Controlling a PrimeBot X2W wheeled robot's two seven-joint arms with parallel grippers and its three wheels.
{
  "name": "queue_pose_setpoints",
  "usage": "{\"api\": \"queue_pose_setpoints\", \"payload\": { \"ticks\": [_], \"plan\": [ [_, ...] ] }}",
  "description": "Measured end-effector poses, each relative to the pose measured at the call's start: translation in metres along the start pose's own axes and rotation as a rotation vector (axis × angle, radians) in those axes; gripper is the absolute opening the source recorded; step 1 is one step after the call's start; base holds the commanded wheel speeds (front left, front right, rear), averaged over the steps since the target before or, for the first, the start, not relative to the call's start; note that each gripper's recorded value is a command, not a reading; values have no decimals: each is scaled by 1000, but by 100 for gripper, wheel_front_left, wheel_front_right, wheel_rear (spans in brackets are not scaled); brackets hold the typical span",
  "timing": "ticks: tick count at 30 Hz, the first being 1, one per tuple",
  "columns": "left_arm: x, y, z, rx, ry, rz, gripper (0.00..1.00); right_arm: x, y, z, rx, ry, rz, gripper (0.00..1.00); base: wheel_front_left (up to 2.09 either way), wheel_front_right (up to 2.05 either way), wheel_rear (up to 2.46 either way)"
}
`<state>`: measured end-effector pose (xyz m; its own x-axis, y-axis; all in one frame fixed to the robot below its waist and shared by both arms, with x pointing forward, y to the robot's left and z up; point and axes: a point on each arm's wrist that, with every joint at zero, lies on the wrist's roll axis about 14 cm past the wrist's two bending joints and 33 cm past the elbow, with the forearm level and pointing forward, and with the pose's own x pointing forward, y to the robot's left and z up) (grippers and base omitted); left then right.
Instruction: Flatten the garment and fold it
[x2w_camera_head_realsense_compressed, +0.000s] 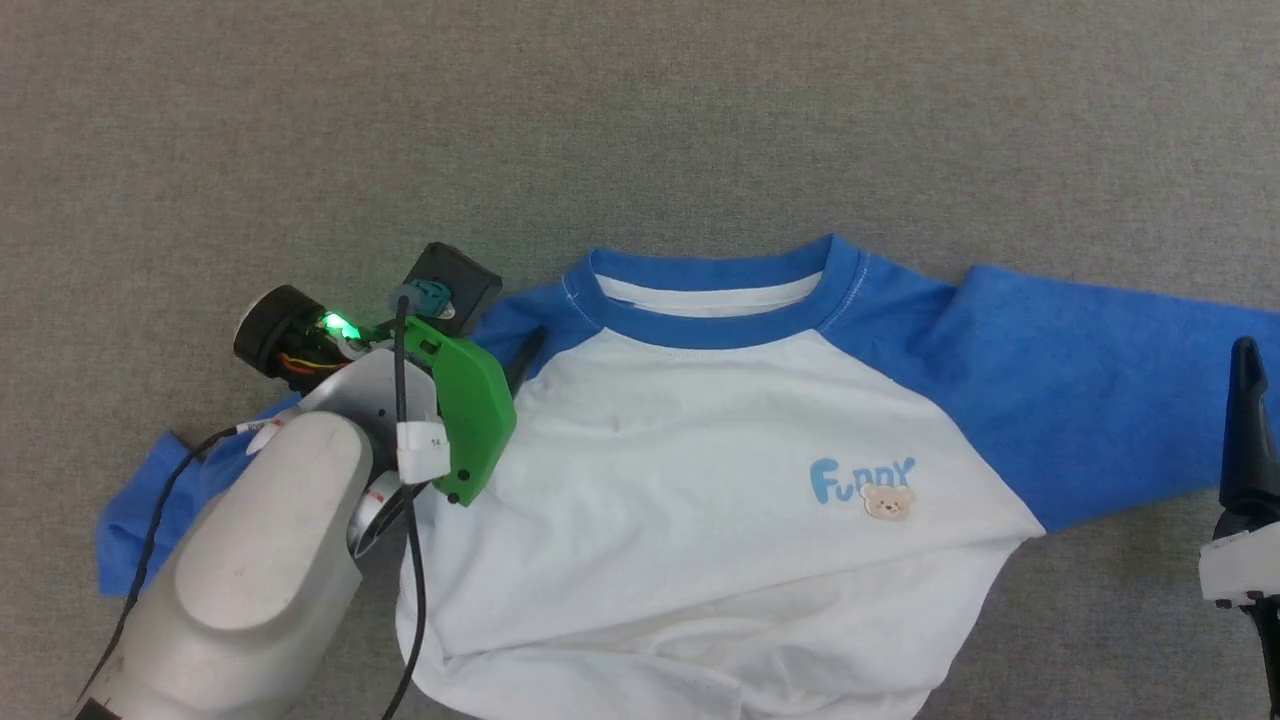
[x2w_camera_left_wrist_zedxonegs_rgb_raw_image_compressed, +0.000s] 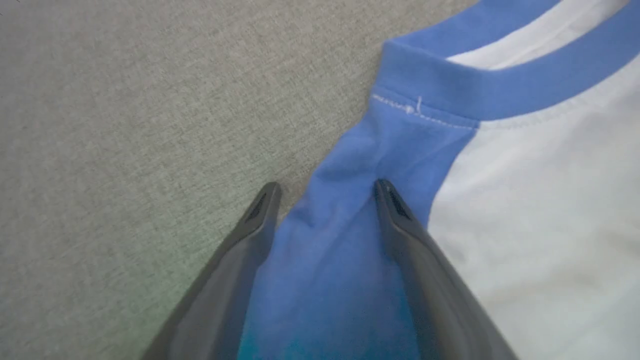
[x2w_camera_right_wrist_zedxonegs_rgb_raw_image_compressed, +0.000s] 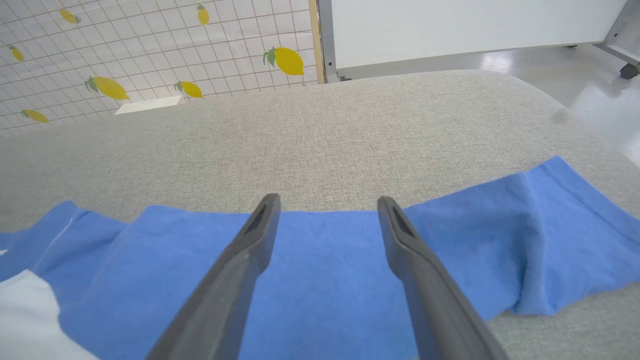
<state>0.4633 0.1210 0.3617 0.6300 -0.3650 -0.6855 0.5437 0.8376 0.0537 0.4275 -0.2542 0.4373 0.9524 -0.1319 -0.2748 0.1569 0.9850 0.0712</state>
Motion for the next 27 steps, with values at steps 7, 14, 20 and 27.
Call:
{"api": "queue_pose_setpoints", "payload": {
  "ticks": [7,14,20,27],
  "plan": [
    [-14,4,6,-81,-86,43,0,-2,8,11,0,-24,23,100,0,0,0],
    [-58,5,1,-192,-191,142,0,-6,45,40,-41,-61,133,100,0,0,0],
    [-83,5,4,-200,-236,178,0,12,101,61,-183,35,375,100,0,0,0],
    [-77,-8,8,-202,-234,139,0,23,141,26,-494,368,617,100,0,0,0]
  ]
}}
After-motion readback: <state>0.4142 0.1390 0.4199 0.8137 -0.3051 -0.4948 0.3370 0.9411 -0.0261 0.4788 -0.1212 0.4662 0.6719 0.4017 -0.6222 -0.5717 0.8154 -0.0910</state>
